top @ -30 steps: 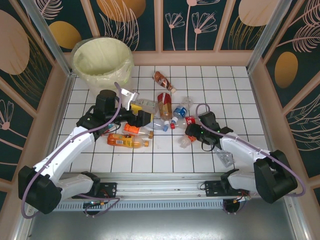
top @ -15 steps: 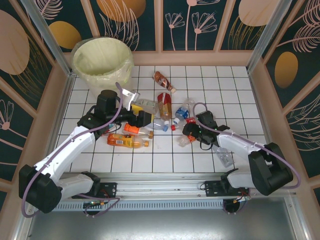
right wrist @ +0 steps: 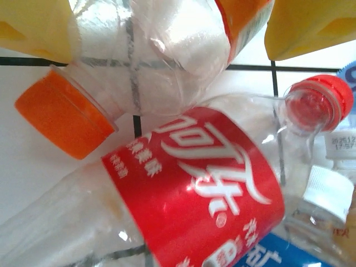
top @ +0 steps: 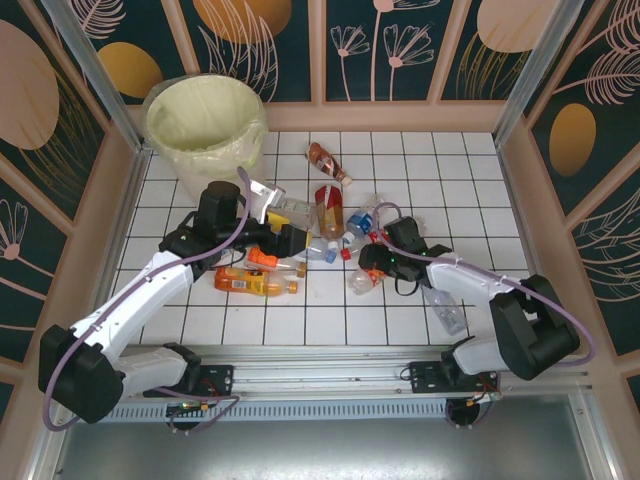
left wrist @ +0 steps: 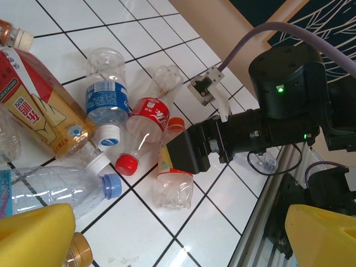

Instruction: Put the plastic bottles in the bin

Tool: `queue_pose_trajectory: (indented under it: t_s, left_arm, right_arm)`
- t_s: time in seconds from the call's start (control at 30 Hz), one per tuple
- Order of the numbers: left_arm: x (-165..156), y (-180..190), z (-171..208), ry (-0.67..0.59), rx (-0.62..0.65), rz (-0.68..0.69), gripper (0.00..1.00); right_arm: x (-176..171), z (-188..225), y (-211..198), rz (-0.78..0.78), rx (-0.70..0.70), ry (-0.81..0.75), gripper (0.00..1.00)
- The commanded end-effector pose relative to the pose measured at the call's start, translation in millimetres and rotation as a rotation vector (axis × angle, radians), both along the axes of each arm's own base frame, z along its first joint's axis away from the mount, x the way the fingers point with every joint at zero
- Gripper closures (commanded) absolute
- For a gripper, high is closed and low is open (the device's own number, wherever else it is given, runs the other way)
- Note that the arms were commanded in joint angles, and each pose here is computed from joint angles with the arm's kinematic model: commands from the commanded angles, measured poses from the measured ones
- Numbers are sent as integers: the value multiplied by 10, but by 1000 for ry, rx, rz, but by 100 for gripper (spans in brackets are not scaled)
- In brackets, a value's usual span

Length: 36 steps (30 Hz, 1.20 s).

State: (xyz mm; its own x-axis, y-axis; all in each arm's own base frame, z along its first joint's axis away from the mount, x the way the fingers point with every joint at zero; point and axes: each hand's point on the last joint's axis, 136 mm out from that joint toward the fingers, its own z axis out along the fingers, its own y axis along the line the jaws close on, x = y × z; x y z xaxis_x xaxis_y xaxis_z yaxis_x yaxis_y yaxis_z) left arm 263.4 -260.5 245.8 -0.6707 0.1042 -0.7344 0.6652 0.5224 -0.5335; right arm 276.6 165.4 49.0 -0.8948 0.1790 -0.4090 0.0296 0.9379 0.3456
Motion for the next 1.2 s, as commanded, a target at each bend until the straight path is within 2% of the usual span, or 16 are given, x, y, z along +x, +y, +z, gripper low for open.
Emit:
queue_pose_trajectory:
  t_s: [0.0,0.13,0.23,0.3,0.37,0.5,0.73,0.87,1.0,1.17]
  left_arm:
    - [-23,-17,-37,-3,16,-18,3]
    - [-20,-20,-42,-1,19,-20,3]
    - [-20,-22,-50,1,20,-21,3]
    - [-18,-21,-49,0,20,-20,3]
    - [-19,-20,-47,0,20,-20,3]
    - [-19,-20,-52,0,20,-20,3]
    - [-70,-81,37,10,-33,-45,3]
    - [-62,-114,119,36,-79,-19,4]
    - [-44,-105,141,54,-99,11,1]
    - [-49,-116,225,54,-140,19,1]
  right_arm:
    - [-163,-11,-168,51,-115,38,13]
    - [-298,-50,-311,44,-179,90,14]
    - [-309,-21,-367,0,-187,98,19]
    - [-275,22,-341,-42,-141,89,23]
    - [-224,51,-279,-76,-75,77,23]
    - [-108,49,-244,-127,-33,54,23]
    - [25,-48,-237,-79,-83,65,27]
    - [-18,-100,-159,-1,-88,111,29]
    - [-46,-147,-212,6,-128,126,29]
    - [-67,-176,-264,6,-158,132,34]
